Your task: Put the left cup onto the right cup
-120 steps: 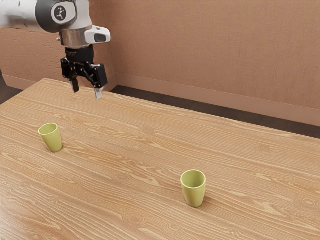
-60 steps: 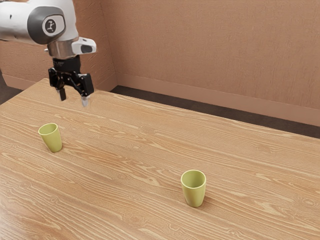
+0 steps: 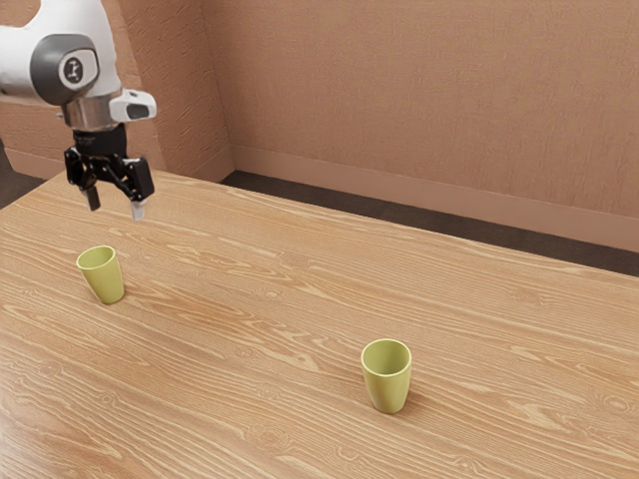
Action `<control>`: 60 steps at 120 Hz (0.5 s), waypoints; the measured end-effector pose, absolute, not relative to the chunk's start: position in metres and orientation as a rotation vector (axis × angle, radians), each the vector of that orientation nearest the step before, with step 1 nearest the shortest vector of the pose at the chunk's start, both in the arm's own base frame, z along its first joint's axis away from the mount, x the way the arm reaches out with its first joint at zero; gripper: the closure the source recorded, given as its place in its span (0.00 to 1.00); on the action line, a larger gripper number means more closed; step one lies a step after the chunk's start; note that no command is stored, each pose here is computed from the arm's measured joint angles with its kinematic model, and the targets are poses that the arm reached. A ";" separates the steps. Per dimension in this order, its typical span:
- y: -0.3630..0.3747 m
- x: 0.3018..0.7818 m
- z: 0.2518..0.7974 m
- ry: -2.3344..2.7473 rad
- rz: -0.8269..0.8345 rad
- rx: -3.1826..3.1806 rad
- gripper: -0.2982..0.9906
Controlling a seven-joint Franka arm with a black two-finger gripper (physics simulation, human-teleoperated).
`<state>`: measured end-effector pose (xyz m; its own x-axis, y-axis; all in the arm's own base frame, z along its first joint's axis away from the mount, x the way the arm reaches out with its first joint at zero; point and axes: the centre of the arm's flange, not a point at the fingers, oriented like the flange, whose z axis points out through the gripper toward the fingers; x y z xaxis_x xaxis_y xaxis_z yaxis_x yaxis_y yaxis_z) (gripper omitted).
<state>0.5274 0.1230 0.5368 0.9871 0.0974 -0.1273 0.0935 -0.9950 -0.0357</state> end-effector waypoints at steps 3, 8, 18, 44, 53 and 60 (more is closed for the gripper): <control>0.125 0.527 0.535 -0.151 0.201 -3.102 0.23; 0.128 0.527 0.532 -0.155 0.201 -3.103 0.23; 0.133 0.526 0.529 -0.159 0.197 -3.104 0.23; 0.149 0.522 0.522 -0.176 0.192 -3.105 0.23; 0.157 0.521 0.519 -0.189 0.195 -3.105 0.23; 0.163 0.520 0.517 -0.200 0.195 -3.105 0.23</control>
<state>0.5198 0.1630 0.5172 0.9839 0.1294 -0.1233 0.1264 -0.9915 -0.0320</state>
